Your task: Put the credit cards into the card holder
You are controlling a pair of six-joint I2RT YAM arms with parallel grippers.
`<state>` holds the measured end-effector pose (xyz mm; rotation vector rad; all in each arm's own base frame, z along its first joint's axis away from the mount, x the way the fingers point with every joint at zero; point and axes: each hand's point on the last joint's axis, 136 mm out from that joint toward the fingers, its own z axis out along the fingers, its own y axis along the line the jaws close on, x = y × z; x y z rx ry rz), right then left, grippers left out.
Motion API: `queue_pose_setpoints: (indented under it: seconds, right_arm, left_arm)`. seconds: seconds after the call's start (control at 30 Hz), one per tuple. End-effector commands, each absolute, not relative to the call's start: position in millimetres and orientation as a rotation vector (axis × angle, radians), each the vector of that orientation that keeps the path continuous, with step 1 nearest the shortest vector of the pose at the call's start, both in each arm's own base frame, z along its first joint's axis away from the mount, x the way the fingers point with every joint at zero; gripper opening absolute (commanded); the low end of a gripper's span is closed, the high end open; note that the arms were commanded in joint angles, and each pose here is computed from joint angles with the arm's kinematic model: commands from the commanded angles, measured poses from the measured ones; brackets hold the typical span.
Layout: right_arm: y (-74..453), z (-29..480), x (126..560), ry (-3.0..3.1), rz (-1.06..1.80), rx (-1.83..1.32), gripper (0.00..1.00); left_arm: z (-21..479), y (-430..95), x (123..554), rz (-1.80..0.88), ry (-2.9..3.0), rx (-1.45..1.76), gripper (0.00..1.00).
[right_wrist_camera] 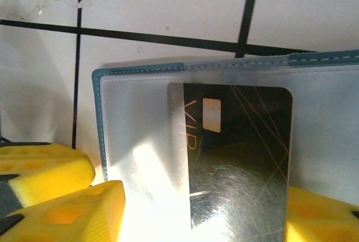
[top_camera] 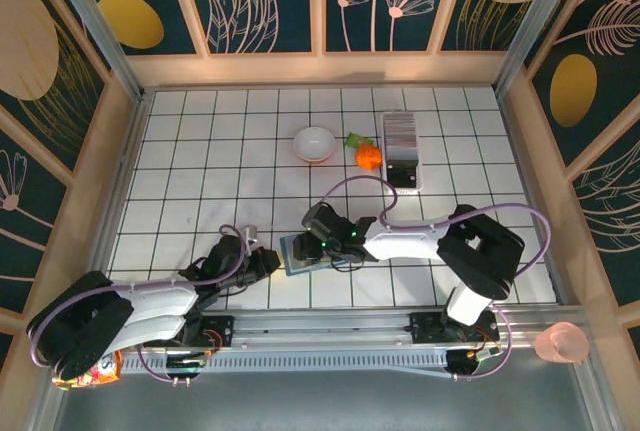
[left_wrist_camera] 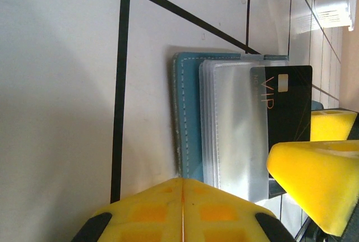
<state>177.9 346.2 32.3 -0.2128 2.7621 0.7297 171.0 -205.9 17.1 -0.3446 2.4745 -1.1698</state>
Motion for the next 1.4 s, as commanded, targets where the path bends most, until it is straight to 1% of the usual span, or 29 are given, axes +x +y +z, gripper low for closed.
queue_pose_setpoints:
  seconds: [0.0,0.07,0.23,0.27,0.3,0.37,0.5,0.6,0.67,0.77,0.83,0.87,0.93,1.0,1.1,1.2,1.37]
  right_arm:
    - [330.6,34.7,186.0,2.757,0.591,-0.209,0.6]
    - [328.3,33.0,186.2,2.767,0.562,-0.213,0.63]
    - [325.6,33.8,187.2,2.764,0.54,-0.209,0.79]
    - [325.8,35.0,188.0,2.76,0.54,-0.207,0.88]
    - [325.0,35.7,188.8,2.756,0.533,-0.204,0.93]
    - [324.5,37.9,190.7,2.745,0.531,-0.197,0.95]
    - [321.5,44.9,196.2,2.711,0.524,-0.159,0.95]
    - [317.3,50.7,201.6,2.674,0.525,-0.112,0.84]
    - [313.7,52.3,203.5,2.662,0.521,-0.089,0.71]
    - [309.0,52.7,204.9,2.654,0.511,-0.066,0.71]
    - [307.4,50.5,203.6,2.662,0.506,-0.068,0.75]
    - [305.3,48.3,203.9,2.668,0.497,-0.064,0.8]
    - [303.6,45.1,202.8,2.678,0.487,-0.066,0.81]
    - [302.0,41.5,201.7,2.686,0.481,-0.066,0.7]
    - [301.5,39.6,201.5,2.691,0.47,-0.073,0.56]
    - [306.7,36.5,199.9,2.704,0.487,-0.096,0.47]
    - [316.6,28.5,198.0,2.732,0.483,-0.144,0.42]
  left_arm:
    - [6.6,-202.9,162.9,-1.141,2.532,-0.334,0.08]
    - [7.2,-203.5,163.3,-1.145,2.531,-0.334,0.08]
    - [9.6,-205.9,164.8,-1.152,2.528,-0.324,0.08]
    - [10.3,-206.7,165.0,-1.155,2.527,-0.323,0.08]
    - [10.2,-206.8,164.9,-1.156,2.527,-0.321,0.07]
    - [10.5,-207.3,164.8,-1.158,2.527,-0.319,0.07]
    - [11.3,-207.6,165.5,-1.161,2.524,-0.322,0.07]
    - [11.2,-207.7,165.4,-1.162,2.525,-0.323,0.07]
    - [11.7,-208.0,165.3,-1.164,2.524,-0.321,0.07]
    - [11.2,-207.6,164.8,-1.163,2.526,-0.323,0.06]
    - [11.0,-207.5,164.7,-1.162,2.527,-0.324,0.06]
    - [11.2,-207.6,164.6,-1.164,2.526,-0.323,0.06]
    - [11.5,-208.1,164.7,-1.166,2.527,-0.322,0.05]
    - [11.9,-208.6,164.8,-1.167,2.526,-0.32,0.05]
    - [11.5,-208.5,164.8,-1.167,2.528,-0.325,0.04]
    - [11.3,-209.0,164.8,-1.168,2.529,-0.324,0.04]
    - [10.7,-211.0,165.8,-1.169,2.535,-0.322,0.03]
